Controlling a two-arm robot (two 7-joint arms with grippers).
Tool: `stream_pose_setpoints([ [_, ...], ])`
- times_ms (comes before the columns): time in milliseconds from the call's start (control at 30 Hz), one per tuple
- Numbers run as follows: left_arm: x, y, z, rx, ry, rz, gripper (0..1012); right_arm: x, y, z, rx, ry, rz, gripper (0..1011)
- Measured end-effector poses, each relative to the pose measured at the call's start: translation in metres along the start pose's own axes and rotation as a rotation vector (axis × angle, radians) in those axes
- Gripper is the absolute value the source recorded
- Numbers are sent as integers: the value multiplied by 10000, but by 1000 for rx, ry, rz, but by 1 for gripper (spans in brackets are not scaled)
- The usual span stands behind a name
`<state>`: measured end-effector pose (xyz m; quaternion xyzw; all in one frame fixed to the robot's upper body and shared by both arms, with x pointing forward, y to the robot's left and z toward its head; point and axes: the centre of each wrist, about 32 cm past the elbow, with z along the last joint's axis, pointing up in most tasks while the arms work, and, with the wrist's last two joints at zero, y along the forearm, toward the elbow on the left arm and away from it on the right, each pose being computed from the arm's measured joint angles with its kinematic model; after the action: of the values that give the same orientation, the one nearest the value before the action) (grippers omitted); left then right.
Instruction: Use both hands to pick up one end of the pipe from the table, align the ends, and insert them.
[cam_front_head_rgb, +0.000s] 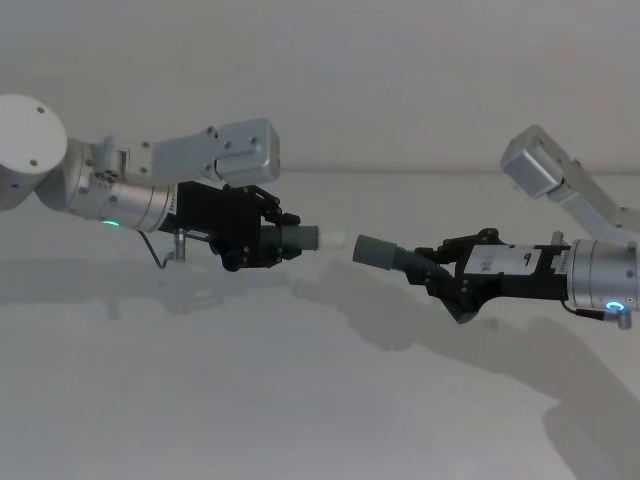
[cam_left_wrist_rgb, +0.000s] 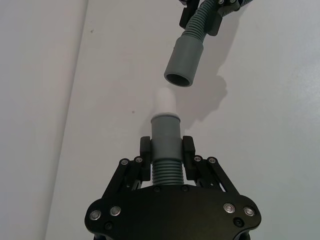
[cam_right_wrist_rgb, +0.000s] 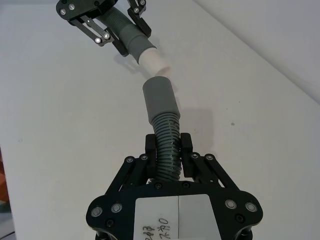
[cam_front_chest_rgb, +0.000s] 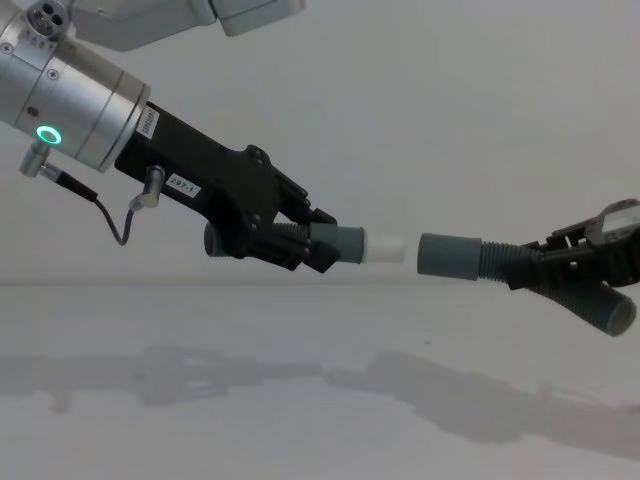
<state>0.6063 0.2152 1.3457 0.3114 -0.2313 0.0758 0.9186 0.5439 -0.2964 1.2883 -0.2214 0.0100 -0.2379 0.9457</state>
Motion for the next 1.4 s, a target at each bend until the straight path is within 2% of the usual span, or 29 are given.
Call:
stream_pose_setpoints([
  [833, 24, -4, -29, -12, 0, -6, 355, 59, 51, 24, 2, 9, 1, 274],
  [1400, 35, -41, -43, -16, 3, -12, 355, 43, 47, 88, 26, -6, 20, 274],
])
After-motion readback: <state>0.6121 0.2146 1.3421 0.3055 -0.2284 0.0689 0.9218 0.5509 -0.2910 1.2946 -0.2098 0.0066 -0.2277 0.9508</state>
